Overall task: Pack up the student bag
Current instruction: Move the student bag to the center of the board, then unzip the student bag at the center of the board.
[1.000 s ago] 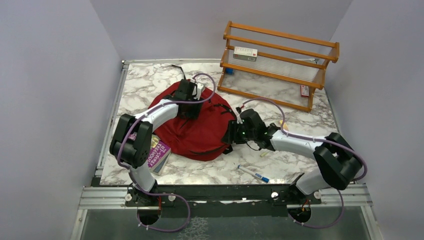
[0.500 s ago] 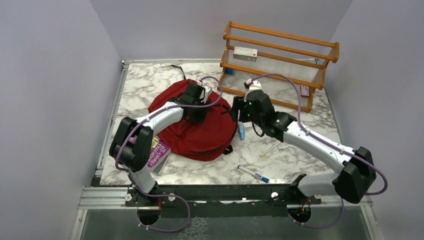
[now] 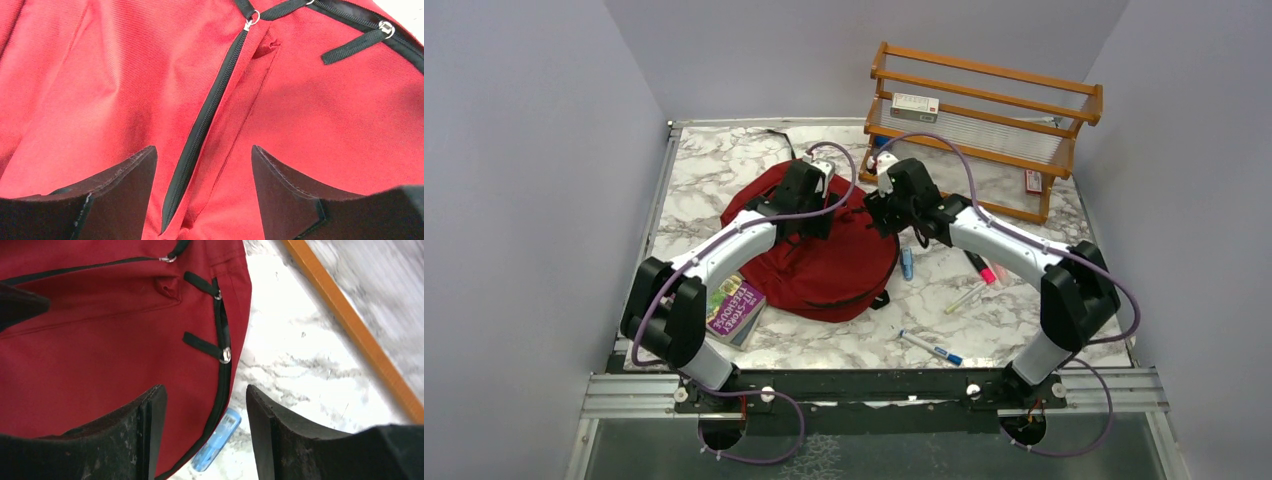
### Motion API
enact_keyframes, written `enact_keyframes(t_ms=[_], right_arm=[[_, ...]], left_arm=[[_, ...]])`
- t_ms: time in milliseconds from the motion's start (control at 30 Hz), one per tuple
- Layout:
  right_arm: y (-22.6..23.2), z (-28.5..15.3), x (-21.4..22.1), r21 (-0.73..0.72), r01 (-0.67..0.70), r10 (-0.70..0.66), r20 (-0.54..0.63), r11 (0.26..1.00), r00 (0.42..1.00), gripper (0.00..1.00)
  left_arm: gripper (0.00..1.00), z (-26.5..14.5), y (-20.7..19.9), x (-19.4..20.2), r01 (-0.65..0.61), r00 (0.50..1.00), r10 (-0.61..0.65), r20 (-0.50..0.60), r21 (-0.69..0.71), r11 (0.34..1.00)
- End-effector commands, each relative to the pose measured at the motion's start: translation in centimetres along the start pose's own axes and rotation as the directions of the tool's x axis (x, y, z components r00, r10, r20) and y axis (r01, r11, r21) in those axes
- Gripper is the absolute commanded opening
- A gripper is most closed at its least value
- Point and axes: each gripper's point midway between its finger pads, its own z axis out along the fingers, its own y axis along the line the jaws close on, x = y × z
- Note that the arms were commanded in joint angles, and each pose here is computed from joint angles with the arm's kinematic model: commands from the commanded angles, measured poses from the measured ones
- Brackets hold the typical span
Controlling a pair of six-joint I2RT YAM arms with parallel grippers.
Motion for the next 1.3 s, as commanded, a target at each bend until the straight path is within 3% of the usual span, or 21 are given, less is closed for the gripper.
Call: enact_keyframes(t_ms=[0, 267, 600, 967, 1267], right_arm=[[2.1, 1.3, -0.9, -0.186, 0.208, -0.215, -0.016, 0.96, 0.977, 0.63], [1.6, 4.9, 1.2, -0.231, 0.347, -0.386, -0.152, 0.909, 0.91, 0.61], [0.8, 6.9, 1.1, -0.229, 0.447, -0.488, -0.169, 0.865, 0.857, 0.6], [2.1, 8.4, 2.7, -0.351, 0.477, -0.557, -0.177, 0.806, 0.811, 0.59], [1.8, 9.2, 4.2, -0.359, 0.469, -0.561, -0.216, 0.807, 0.799, 0.46]], left_arm=[[0.72, -2.4, 0.8, 0.1, 0.056, 0.998, -0.054, 0.038, -0.04, 0.998], [0.74, -4.4, 2.2, 1.2, 0.072, 0.995, -0.064, 0.079, -0.096, 0.993], [0.76, -5.3, 3.2, 0.9, 0.125, 0.985, -0.107, 0.137, -0.126, 0.984], [0.77, -5.5, 4.0, 0.9, 0.144, 0.981, -0.124, 0.148, -0.134, 0.98], [0.77, -5.7, 4.7, 0.7, 0.155, 0.978, -0.131, 0.161, -0.147, 0.977]])
